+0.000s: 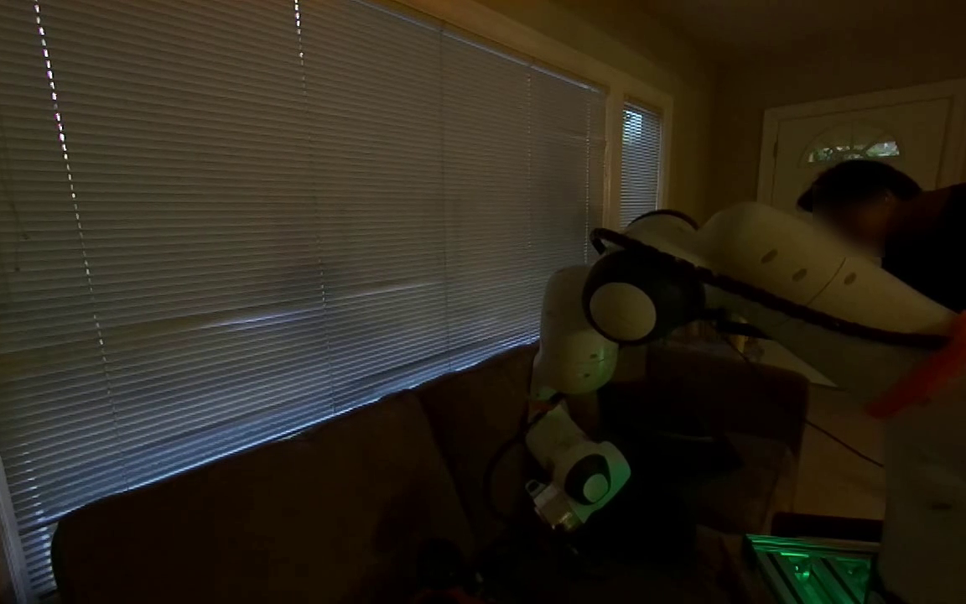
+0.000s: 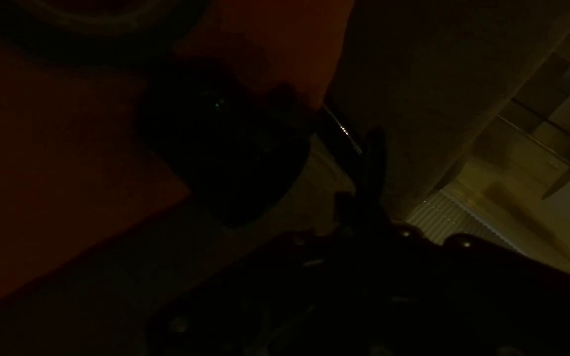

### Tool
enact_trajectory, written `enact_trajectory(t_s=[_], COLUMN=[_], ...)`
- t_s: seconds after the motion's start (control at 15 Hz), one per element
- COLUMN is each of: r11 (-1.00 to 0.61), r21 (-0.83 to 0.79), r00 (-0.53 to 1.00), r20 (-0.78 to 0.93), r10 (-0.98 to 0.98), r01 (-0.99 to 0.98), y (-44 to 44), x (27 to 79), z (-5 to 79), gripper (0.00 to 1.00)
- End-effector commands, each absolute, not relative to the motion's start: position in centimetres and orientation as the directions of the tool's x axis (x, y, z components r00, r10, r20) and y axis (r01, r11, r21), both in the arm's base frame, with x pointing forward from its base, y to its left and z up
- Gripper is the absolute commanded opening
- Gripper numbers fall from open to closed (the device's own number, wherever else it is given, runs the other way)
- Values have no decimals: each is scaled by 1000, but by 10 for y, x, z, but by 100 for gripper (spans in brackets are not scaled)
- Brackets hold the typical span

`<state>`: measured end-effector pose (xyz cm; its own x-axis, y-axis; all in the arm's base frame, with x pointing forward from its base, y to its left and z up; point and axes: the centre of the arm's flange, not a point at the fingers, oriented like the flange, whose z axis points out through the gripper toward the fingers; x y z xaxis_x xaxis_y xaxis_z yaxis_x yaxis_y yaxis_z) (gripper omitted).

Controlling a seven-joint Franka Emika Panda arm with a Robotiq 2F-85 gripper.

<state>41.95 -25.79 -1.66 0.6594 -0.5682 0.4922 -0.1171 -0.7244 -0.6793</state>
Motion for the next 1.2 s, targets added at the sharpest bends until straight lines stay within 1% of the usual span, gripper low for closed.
enact_trajectory(t_s=[0.0, 0.53, 1.13], r11=[-761, -811, -832], r21=[-637, -573, -534], r00=[656, 673, 704], r20=[522, 556, 533], r10=[-545, -488, -470], r01=[-125, -115, -151], y=[-253, -253, -252], x=[420, 422, 416], z=[-12, -11, -16], gripper=[1, 1, 1])
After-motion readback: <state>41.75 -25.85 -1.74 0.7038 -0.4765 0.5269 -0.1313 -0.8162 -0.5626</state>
